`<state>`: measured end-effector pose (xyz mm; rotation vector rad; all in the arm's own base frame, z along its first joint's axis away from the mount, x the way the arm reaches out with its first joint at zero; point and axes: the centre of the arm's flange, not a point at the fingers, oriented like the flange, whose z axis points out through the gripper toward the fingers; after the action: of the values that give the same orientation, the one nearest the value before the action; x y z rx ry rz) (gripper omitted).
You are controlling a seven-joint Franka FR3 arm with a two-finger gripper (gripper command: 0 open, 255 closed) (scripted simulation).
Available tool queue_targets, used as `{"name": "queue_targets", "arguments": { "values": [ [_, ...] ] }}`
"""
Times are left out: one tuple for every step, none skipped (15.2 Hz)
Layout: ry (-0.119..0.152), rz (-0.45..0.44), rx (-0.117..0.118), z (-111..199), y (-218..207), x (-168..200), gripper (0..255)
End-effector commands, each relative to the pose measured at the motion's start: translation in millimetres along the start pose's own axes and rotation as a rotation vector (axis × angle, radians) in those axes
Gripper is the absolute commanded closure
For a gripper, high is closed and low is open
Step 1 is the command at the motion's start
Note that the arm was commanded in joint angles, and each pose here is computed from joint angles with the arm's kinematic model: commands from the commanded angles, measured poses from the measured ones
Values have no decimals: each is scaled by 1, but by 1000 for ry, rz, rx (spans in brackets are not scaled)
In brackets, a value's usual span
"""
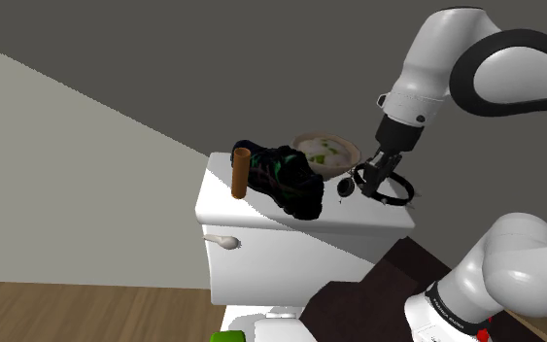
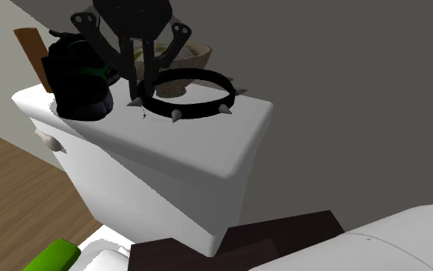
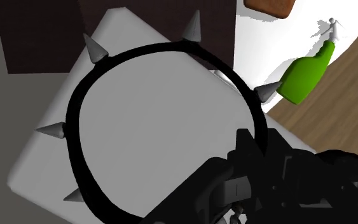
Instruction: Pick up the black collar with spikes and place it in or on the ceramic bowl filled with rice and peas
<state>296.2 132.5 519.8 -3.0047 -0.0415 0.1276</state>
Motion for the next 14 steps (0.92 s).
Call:
{"name": "queue_targets", "arguments": {
  "values": [
    [2,1,0,-12,-2,-1,255],
    [2,1,0,-17,-3,-1,255],
    [2,1,0,-22,-3,-2,255],
    [2,1,0,-28,-4,-2,255],
    [2,1,0,-33,-5,-3,255],
    [2,1,0,-38,-5,-3,255],
    [2,1,0,-43,-6,-4,255],
    [2,1,0,-48,-7,-4,255],
    [2,1,0,-54,-8,-4,255],
    [2,1,0,-59,-8,-5,255],
    [2,1,0,-64,-9,-5,255],
    [2,1,0,-69,-10,-6,255],
    [2,1,0,-75,-10,-6,255],
    [2,1,0,-80,-11,-7,255]
  ]
}}
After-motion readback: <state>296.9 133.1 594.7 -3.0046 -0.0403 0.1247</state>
